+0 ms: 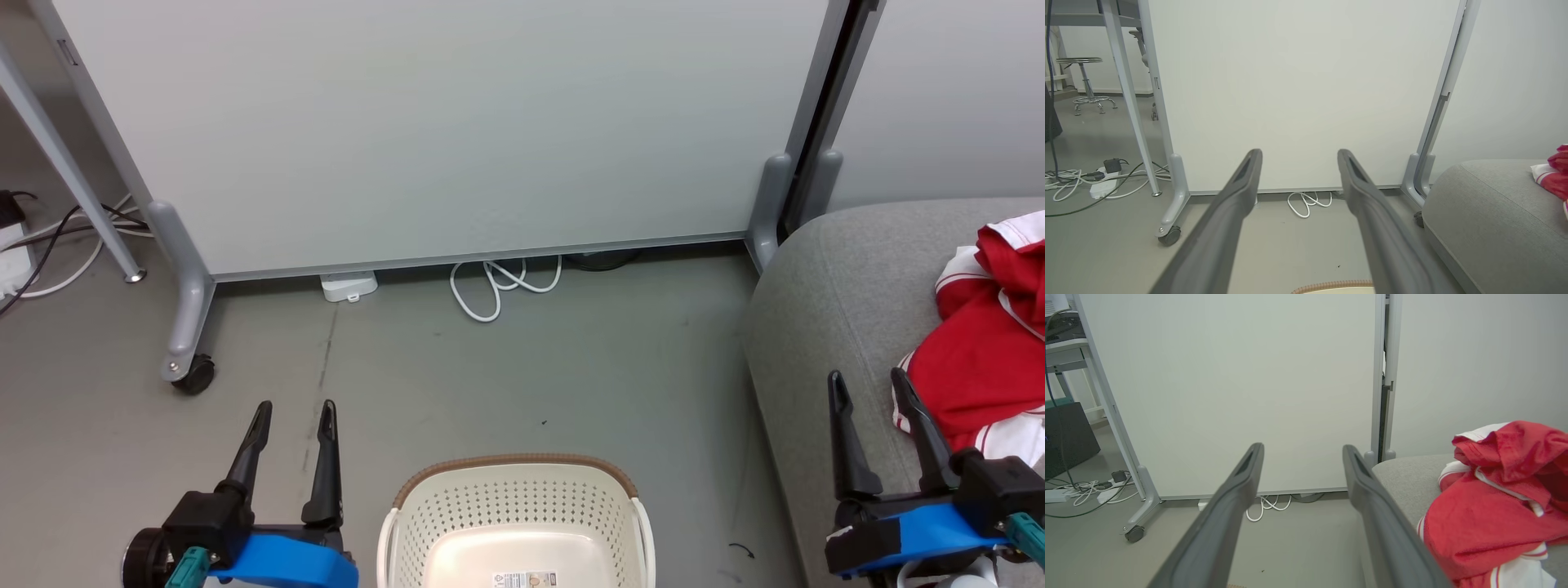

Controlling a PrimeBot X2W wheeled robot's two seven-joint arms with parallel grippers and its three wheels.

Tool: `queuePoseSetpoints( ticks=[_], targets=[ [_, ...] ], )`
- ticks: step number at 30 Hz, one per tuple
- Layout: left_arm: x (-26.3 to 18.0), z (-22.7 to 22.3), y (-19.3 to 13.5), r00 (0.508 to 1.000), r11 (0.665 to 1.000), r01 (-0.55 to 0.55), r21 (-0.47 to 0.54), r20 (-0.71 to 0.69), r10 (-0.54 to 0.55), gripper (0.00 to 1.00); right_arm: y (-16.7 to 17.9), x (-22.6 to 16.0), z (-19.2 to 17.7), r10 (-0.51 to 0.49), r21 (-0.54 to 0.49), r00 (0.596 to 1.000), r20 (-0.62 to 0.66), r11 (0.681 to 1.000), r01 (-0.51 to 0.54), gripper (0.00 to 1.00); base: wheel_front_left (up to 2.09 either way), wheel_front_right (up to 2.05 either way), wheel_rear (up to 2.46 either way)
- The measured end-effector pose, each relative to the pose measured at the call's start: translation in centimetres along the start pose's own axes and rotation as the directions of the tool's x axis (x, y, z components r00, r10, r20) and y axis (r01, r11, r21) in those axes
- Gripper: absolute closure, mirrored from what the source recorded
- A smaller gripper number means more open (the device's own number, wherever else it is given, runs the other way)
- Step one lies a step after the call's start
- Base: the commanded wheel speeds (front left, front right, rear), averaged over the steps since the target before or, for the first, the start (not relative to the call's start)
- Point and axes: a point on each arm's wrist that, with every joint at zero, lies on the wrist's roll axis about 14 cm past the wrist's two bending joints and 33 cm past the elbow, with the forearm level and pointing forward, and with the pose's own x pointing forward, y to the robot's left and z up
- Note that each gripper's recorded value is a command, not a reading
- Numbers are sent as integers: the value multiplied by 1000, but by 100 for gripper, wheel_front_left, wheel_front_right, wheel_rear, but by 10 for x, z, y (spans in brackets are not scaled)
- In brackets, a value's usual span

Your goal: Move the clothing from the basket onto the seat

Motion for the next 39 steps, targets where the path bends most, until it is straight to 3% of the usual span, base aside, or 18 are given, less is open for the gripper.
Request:
queuePoseSetpoints(
  ticks=[17, 18, 24, 39],
  targets=[
    [5, -11, -16, 998, 999, 54, 3, -32, -54, 0, -14, -9, -5, -47, 15, 999, -15, 999, 47, 0, 0, 0, 0],
    [5, -13, -16, 998, 998, 55, 6, -38, -55, 100, -14, -9, -6, -48, 16, 999, -19, 999, 48, 100, 0, 0, 0],
    [-10, -42, -14, 990, 999, 37, -19, -135, -39, 100, -16, -21, -30, -65, 38, 993, -102, 997, 69, 100, 0, 0, 0],
    [-9, -43, 3, 985, 956, -92, -277, -165, 47, 100, -26, -22, -37, -124, 296, 981, -147, 941, 163, 100, 0, 0, 0]
  ],
)
